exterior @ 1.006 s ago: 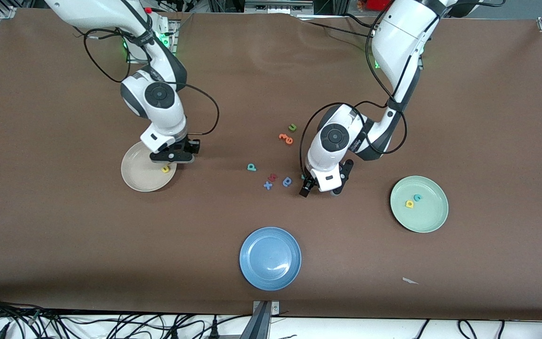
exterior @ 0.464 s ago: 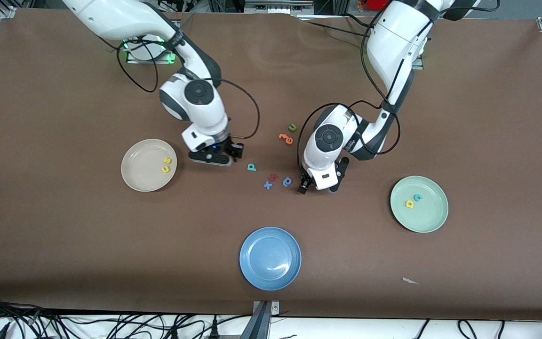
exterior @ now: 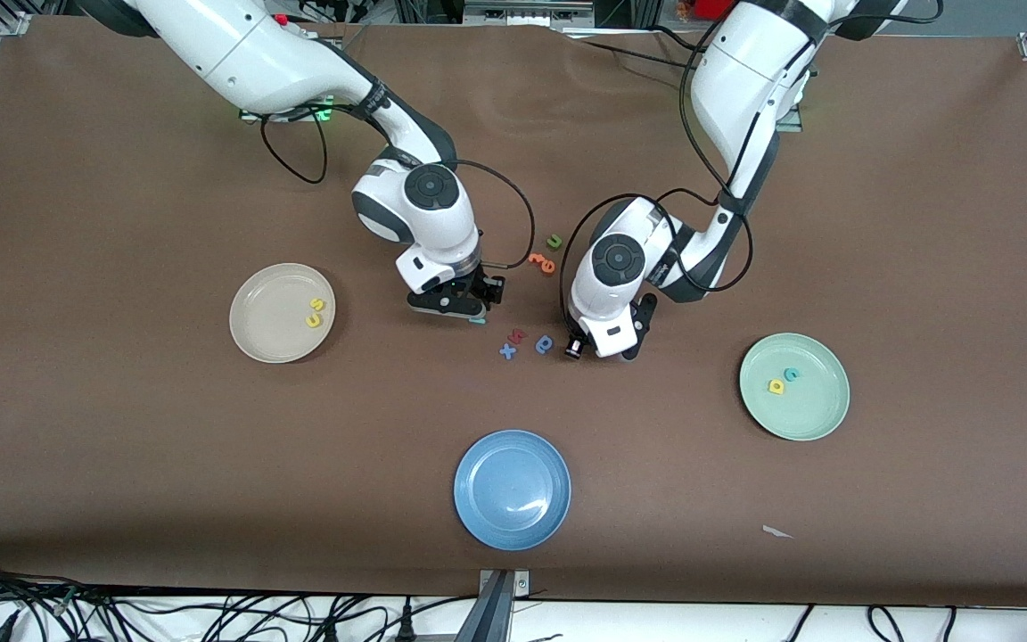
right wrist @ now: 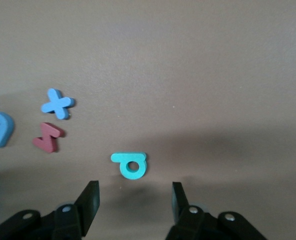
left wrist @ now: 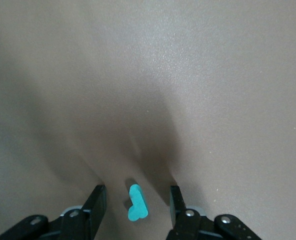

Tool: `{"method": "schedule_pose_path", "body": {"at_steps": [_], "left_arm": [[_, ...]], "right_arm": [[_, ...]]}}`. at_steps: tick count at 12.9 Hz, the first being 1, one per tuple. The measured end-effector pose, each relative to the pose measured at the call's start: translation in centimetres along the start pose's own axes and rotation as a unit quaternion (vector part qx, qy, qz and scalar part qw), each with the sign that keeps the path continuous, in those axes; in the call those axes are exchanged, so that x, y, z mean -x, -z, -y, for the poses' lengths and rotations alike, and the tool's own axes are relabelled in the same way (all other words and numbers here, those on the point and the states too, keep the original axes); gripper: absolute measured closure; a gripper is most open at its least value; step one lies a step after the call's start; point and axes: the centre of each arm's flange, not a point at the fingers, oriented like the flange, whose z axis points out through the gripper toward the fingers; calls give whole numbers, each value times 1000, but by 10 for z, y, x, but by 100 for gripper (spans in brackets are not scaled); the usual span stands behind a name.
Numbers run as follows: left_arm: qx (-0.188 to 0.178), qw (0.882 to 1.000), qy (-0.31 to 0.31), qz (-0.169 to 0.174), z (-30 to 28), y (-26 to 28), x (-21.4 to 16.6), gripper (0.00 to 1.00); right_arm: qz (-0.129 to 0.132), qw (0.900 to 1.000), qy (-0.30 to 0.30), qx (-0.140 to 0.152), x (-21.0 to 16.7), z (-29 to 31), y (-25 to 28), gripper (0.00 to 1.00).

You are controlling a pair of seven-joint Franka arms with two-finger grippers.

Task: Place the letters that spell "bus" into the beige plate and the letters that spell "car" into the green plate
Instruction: 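Grasp the teal j with the left gripper while the right grasps teal d, then place the teal j on the green plate while the right places teal d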

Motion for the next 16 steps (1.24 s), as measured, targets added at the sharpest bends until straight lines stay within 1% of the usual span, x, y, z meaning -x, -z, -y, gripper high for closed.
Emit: {"method": "schedule_pose_path", "body": {"at_steps": [1, 2, 3, 4, 5, 6, 7, 8, 10, 13, 16], "left_arm": [[1, 1000, 1, 0, 0, 1, 0, 48], [2, 1000, 1, 0, -1, 2, 1, 55], [2, 1000, 1, 0, -1, 2, 1, 55], [2, 1000, 0, 0, -1, 2, 1, 59], [2, 1000, 0, 0, -1, 2, 1, 59], [2, 1000, -1, -1, -1, 3, 2, 69], [2, 1000, -3, -2, -1, 3, 2, 74], [2, 1000, -4, -3, -1, 2, 3, 74], [2, 1000, -6, -4, -1, 3, 3, 84], [3, 1000, -11, -7, 0, 3, 4, 84], [7, 999, -42, -25, 0, 3, 7, 84]], "right_arm": [[-1, 1000, 0, 2, 3, 3, -6, 33], [-2, 1000, 1, 2, 5, 5, -10, 30], [-1, 1000, 2, 1, 7, 8, -13, 30], [-1, 1000, 3, 1, 8, 10, -14, 29], [-4, 1000, 7, 1, 8, 12, -14, 29], [-10, 1000, 12, 3, 7, 12, -15, 29], [-14, 1000, 14, 5, 6, 10, -16, 29], [-16, 1000, 15, 8, 3, 7, -18, 29], [-19, 1000, 16, 13, 1, 3, -23, 29], [-19, 1000, 17, 13, 0, 3, -24, 29], [-22, 1000, 16, 11, -3, 4, -24, 29]]}}
